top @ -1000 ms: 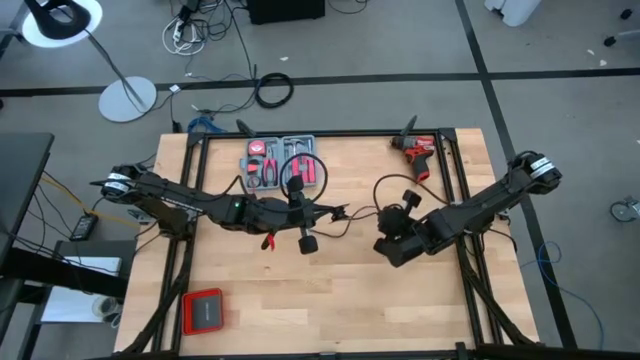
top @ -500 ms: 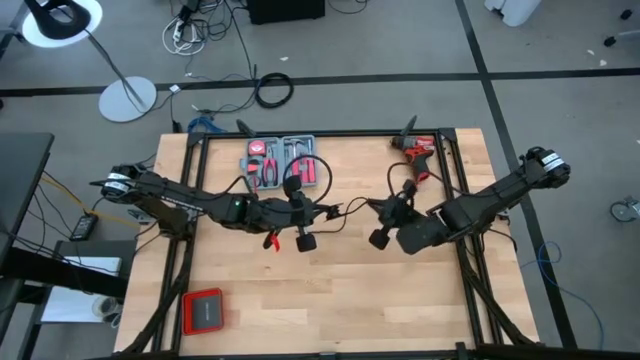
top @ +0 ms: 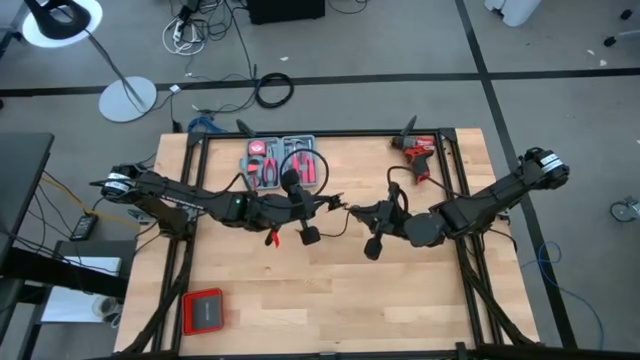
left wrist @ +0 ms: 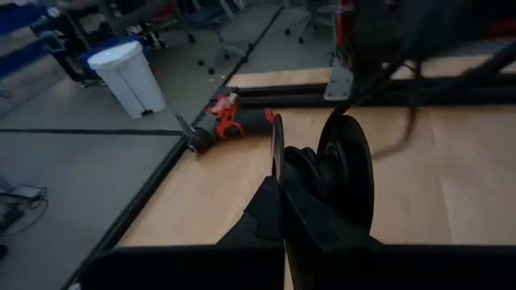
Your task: Coil cords
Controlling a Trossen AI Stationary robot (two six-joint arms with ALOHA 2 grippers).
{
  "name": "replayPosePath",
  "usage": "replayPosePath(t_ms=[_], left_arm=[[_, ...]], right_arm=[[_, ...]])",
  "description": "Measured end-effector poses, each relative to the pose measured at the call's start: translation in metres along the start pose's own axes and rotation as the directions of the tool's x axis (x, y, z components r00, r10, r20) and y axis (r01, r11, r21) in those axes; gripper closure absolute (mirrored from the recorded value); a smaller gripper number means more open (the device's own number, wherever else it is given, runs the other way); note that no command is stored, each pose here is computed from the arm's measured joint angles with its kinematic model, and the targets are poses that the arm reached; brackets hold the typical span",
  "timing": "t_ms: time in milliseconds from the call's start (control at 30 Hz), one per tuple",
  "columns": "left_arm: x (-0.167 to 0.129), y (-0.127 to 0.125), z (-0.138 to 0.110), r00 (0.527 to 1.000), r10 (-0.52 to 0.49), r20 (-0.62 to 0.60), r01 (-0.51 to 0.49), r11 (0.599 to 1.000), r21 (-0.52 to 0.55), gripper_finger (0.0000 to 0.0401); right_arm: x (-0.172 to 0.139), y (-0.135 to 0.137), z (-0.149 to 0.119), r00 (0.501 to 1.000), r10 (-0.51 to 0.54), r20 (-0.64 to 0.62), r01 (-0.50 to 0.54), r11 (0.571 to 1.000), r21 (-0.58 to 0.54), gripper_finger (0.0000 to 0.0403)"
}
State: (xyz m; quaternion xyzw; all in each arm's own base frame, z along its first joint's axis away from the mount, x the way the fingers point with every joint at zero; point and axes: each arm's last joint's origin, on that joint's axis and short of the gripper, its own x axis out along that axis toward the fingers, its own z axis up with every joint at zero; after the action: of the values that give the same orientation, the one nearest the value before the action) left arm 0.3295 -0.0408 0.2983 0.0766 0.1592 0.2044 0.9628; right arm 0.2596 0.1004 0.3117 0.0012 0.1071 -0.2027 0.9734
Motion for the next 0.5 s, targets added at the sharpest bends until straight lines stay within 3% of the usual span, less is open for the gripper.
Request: replayPosePath(t_ms=[200,500], left_arm=[[0.001,0.003,0.006,0.998,0.033,0.051,-0.032,0.999,-0.021,0.0401],[0.001,0.004,0.015,0.990,0.052,0.134,-0.042,0.996,-0.082,0.0401]], right_arm=[[0.013,0.011,0.002,0.997,0.009,0.076,-0.007,0.999,-0.031,0.0397],[0.041,0.012,-0.008,0.996,0.062,0.063,-0.060,0.997,-0.043,0.0397]])
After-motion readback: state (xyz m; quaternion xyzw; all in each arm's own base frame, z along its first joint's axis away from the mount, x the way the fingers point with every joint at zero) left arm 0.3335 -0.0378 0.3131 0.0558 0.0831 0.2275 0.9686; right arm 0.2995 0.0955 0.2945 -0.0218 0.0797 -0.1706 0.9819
